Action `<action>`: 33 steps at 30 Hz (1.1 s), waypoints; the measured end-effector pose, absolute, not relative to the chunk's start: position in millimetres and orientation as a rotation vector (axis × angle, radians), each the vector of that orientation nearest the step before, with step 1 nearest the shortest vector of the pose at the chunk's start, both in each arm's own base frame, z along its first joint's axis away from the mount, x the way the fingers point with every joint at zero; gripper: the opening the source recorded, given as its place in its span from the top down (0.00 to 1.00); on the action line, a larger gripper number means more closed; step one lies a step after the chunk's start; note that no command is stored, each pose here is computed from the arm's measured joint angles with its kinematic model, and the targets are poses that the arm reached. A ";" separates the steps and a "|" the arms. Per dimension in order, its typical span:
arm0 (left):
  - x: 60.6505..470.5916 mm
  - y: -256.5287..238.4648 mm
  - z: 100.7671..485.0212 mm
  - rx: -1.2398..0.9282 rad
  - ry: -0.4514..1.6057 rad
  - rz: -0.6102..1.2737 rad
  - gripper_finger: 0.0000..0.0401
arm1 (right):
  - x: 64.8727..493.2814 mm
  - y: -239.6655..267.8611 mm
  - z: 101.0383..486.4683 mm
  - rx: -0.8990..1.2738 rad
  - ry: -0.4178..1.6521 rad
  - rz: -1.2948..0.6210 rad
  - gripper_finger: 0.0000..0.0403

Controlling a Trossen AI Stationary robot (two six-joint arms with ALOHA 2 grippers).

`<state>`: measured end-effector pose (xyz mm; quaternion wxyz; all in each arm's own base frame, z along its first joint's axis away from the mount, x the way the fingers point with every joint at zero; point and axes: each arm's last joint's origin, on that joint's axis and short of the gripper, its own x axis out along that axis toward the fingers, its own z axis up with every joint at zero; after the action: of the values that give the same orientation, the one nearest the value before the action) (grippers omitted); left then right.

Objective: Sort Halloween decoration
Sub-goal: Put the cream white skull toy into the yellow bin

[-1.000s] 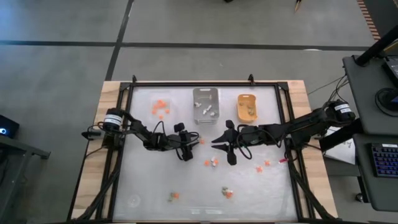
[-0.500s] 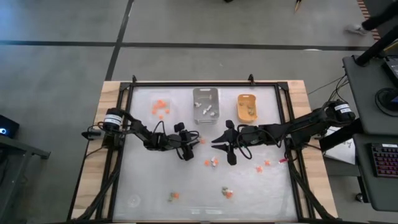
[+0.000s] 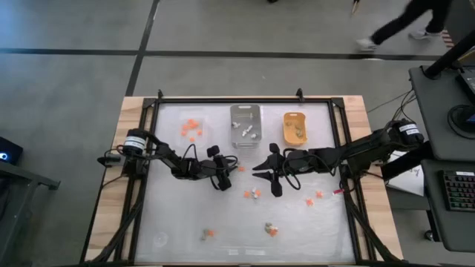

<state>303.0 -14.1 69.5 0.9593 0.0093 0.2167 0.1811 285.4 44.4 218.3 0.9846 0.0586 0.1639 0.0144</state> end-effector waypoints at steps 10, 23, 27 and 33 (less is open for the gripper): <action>301.4 -15.4 71.9 0.020 0.439 0.363 0.81 | 285.4 44.5 218.4 0.118 0.329 0.029 0.80; 293.9 -23.2 107.5 0.007 0.402 0.332 0.81 | 285.4 44.7 218.4 0.119 0.329 0.033 0.80; 290.2 -24.5 131.0 -0.024 0.324 0.277 0.81 | 285.4 44.7 218.4 0.081 0.329 0.039 0.80; 281.6 -26.3 173.2 -0.133 0.165 0.170 0.81 | 288.4 45.8 215.6 -0.043 0.317 0.060 0.80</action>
<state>281.6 -26.3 173.2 0.9908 -0.0663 0.0821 0.0849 288.4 45.8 215.6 0.9868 -0.0214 0.1578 0.0296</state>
